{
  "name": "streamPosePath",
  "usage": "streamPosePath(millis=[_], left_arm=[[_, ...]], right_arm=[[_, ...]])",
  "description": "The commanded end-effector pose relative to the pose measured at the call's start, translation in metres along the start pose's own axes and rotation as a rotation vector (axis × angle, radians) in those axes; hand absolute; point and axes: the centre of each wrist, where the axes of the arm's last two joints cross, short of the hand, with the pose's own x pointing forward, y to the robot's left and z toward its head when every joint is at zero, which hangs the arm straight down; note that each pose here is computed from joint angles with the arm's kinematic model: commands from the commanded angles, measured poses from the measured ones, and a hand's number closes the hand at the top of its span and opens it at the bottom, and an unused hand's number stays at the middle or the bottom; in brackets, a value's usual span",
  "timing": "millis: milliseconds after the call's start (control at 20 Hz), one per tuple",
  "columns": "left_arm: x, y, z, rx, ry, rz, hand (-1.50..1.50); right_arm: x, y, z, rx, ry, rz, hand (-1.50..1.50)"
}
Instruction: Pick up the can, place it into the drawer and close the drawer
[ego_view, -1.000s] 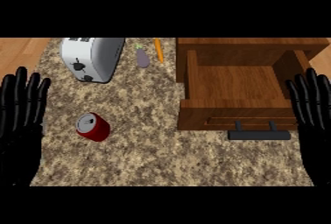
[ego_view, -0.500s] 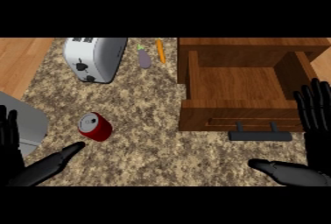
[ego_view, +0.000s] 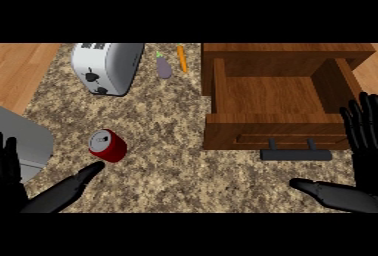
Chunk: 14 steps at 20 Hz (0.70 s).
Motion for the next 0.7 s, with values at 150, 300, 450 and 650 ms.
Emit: streamPosePath(millis=[150, 300, 450, 650], left_arm=[[-0.003, -0.022, -0.004, 0.0, 0.045, -0.007, -1.5], [-0.028, -0.025, -0.021, 0.014, 0.088, -0.009, -1.5], [-0.048, -0.037, -0.018, 0.002, 0.112, -0.026, -1.5], [-0.072, -0.051, -0.012, 0.012, 0.131, -0.054, -1.5]], right_arm=[[0.006, 0.0, 0.007, -0.017, -0.007, 0.015, -1.5], [0.004, -0.028, 0.005, 0.016, -0.014, 0.003, -1.5], [-0.008, -0.01, 0.024, 0.004, -0.025, 0.012, -1.5], [-0.002, -0.027, 0.012, -0.012, -0.03, -0.005, -1.5]])
